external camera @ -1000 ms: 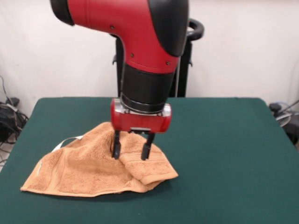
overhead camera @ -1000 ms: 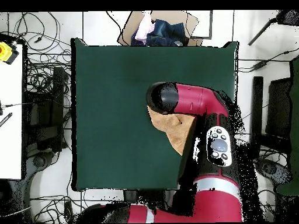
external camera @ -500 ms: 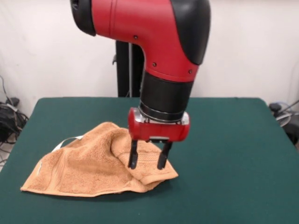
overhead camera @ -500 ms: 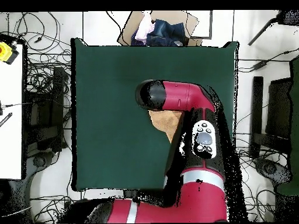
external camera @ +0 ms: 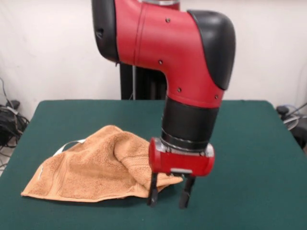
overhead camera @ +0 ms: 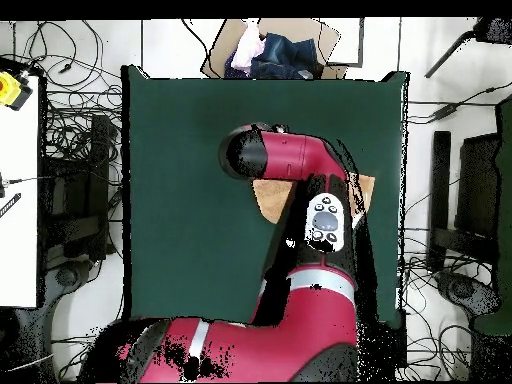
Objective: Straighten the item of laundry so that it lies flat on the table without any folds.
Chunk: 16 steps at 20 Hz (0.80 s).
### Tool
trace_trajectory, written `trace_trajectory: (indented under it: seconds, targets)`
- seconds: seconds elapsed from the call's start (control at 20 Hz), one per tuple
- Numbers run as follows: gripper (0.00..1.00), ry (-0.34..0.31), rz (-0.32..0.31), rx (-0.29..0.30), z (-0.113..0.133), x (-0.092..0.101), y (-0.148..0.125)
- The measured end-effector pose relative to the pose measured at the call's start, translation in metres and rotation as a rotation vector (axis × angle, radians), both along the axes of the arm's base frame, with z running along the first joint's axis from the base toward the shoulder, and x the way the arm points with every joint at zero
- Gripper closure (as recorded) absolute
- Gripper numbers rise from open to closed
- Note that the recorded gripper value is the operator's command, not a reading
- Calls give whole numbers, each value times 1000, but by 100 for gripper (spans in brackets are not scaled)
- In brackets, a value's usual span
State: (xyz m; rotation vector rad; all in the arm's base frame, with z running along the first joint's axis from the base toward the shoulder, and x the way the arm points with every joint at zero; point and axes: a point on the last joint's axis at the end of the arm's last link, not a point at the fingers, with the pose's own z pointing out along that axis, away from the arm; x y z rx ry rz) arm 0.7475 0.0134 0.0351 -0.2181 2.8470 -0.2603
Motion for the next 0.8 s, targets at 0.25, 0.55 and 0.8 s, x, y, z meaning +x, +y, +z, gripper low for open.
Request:
trace_trajectory:
  seconds: [0.25, 0.55, 0.8]
  targets:
    - [0, -26, -24, 17, -18, 6, 6]
    - [0, 9, -40, 20, -53, -1, 6]
    - [0, 46, -41, 2, -75, -14, 1]
